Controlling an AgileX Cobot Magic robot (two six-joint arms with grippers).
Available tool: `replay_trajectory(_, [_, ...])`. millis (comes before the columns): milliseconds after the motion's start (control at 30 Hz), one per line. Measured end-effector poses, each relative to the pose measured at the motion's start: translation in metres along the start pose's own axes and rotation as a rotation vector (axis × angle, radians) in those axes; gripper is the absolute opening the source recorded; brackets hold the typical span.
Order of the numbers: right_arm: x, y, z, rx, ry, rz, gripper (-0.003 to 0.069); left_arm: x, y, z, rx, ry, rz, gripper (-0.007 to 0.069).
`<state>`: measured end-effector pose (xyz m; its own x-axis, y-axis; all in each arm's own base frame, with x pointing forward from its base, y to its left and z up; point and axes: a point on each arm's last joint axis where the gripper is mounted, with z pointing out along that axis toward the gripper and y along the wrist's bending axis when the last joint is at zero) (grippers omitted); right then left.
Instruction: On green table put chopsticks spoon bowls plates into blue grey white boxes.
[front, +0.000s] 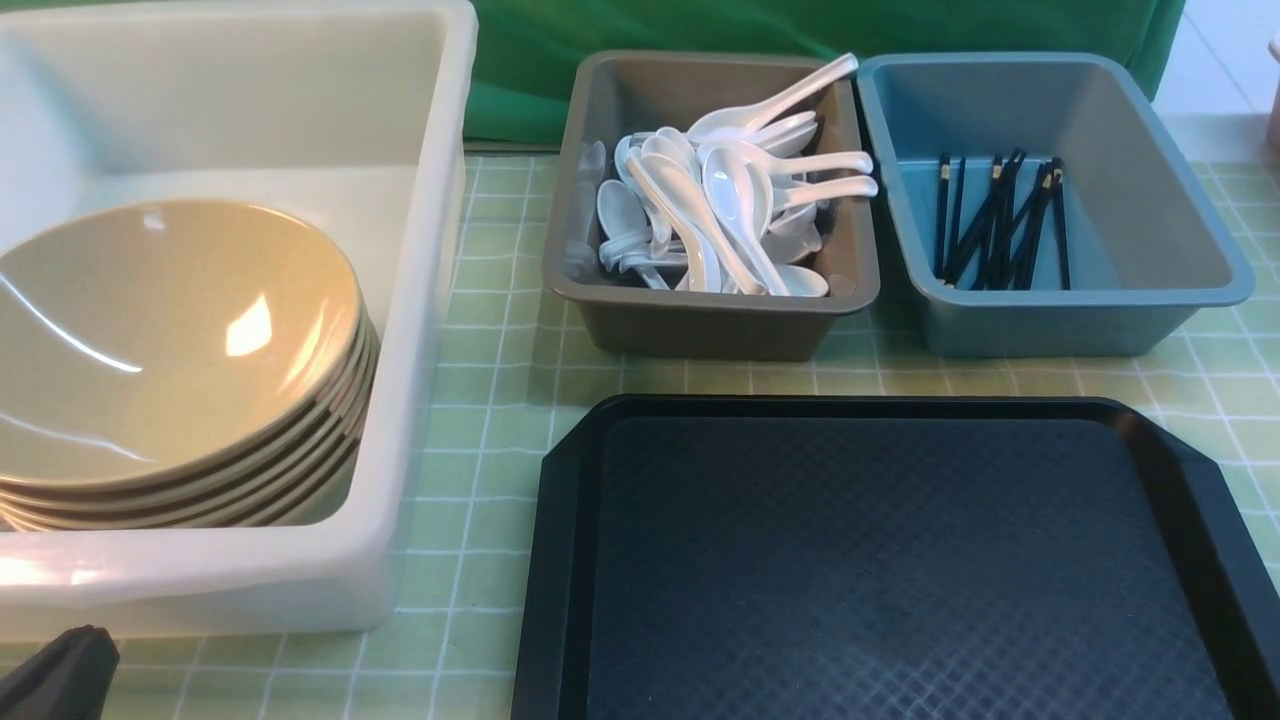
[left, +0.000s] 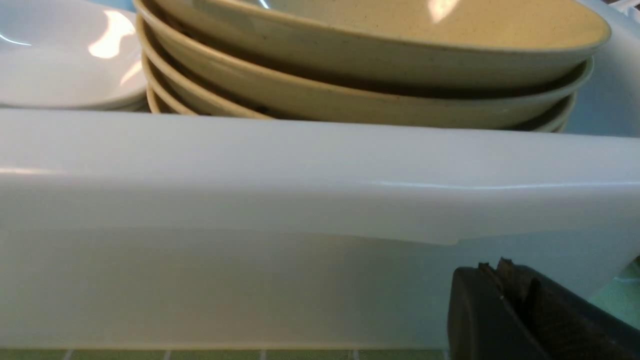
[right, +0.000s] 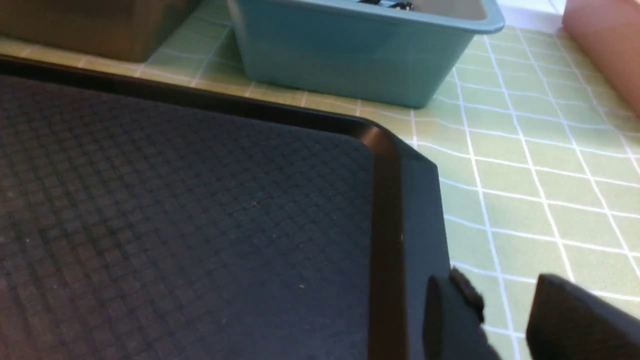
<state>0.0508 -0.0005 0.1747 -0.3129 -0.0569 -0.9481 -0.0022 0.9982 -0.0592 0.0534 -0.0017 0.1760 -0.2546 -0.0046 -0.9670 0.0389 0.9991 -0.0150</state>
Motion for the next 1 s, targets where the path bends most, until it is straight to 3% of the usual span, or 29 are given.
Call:
replay_trajectory(333, [-0.0002, -0.0007, 0.0001, 0.012, -0.005, 0.014, 0.0236, 0.0, 0.0, 0.0, 0.0, 0.0, 0.0, -0.0002])
replay_trajectory(667, [0.0001, -0.0062, 0.0, 0.116, -0.003, 0.047, 0.0236, 0.0, 0.0, 0.0, 0.0, 0.0, 0.0, -0.0002])
replay_trajectory(1000, [0.0, -0.0066, -0.0001, 0.123, -0.004, 0.049, 0.0236, 0.0, 0.0, 0.0, 0.0, 0.0, 0.0, -0.0002])
